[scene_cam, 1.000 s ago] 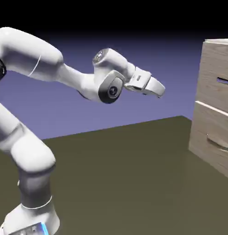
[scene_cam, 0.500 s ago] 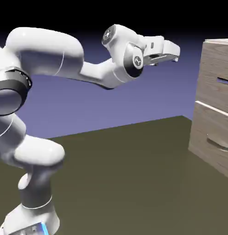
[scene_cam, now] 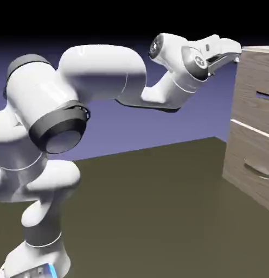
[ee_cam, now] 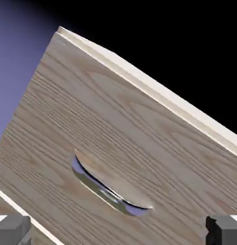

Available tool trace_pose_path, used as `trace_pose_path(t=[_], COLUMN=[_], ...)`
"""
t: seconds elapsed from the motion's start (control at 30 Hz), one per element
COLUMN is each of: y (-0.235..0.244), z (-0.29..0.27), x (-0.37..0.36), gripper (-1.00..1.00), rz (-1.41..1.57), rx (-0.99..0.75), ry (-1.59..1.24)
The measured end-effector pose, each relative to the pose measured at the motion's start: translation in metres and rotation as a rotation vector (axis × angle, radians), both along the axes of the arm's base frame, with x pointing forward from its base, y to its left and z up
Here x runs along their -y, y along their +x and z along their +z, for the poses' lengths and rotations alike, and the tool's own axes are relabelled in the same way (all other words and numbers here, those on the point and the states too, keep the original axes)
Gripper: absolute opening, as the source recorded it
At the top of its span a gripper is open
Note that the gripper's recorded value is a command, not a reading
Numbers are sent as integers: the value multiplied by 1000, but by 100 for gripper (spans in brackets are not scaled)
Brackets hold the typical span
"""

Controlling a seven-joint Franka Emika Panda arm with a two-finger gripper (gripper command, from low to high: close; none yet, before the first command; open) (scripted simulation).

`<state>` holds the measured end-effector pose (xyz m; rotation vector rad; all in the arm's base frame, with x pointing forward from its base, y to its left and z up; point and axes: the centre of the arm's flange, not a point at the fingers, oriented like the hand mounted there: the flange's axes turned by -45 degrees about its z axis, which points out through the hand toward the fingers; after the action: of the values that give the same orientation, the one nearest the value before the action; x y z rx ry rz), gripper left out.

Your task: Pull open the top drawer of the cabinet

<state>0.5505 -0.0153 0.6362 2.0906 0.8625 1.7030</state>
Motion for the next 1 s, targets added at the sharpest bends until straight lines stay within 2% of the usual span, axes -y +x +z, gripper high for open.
trace_pose_path(t=[0.6, 1.0], y=[124, 181], z=[-98, -146], x=[-15, -49], gripper=[0, 0], rz=[-31, -11], rx=[143, 293], ry=[-496, -901])
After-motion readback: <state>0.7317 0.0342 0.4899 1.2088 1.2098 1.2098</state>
